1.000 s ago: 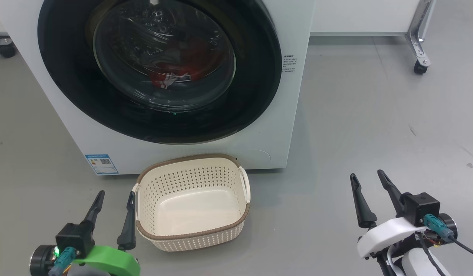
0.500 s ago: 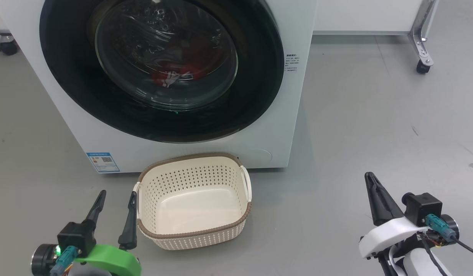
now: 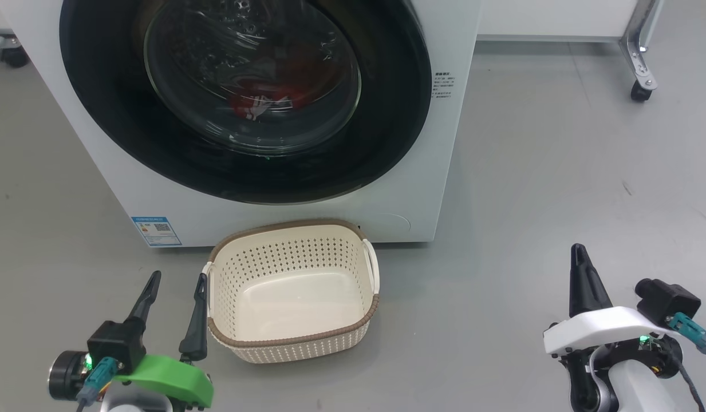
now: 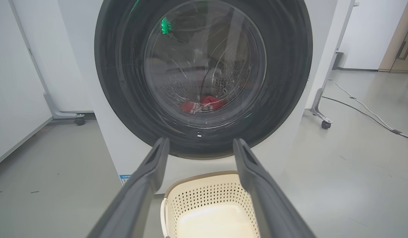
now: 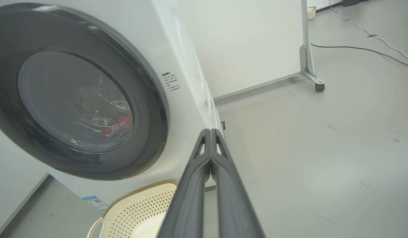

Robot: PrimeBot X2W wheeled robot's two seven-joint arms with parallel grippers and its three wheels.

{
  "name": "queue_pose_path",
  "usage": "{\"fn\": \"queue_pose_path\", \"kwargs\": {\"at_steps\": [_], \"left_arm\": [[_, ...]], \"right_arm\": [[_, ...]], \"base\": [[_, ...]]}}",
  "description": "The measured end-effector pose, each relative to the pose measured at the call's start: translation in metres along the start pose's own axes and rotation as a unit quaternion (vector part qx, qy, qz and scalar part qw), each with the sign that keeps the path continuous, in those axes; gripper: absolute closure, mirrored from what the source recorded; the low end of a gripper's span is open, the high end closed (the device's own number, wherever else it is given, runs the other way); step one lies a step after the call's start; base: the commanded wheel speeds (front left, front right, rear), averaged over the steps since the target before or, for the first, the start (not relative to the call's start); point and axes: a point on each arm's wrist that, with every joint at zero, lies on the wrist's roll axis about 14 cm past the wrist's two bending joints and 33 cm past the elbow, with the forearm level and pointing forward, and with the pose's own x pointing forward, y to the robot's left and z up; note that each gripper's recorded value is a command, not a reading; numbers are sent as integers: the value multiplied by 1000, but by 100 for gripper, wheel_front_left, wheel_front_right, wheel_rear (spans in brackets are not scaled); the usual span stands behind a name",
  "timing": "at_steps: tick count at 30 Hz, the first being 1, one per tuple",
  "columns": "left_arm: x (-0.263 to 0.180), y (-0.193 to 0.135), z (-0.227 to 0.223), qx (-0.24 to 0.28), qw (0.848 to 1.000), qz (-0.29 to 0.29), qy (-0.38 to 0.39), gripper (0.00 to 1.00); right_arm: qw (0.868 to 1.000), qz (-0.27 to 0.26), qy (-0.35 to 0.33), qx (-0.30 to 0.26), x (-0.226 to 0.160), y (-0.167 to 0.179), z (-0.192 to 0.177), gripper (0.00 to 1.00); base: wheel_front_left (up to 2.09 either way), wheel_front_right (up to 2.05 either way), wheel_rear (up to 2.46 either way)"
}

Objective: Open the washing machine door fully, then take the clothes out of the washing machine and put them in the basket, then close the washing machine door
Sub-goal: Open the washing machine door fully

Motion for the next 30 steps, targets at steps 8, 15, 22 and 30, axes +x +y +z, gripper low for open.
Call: {"fn": "queue_pose_path", "kwargs": {"at_steps": [8, 15, 22, 30], "left_arm": [[11, 0, 4, -1, 1000, -2, -6, 0], [23, 2, 5, -4, 1000, 0, -9, 0], [38, 9, 12, -4, 1000, 8, -24, 0], [54, 16, 6, -3, 1000, 11, -18, 0]], "right_arm": [[986, -46, -14, 162, 18, -20, 7, 100], [955, -59, -13, 290, 47, -29, 13, 100], [933, -31, -4, 360, 84, -17, 21, 100], [905, -9, 14, 424, 124, -9, 19, 100]], "base": [[0, 0, 0], [0, 0, 0], [0, 0, 0], [0, 0, 0]]}}
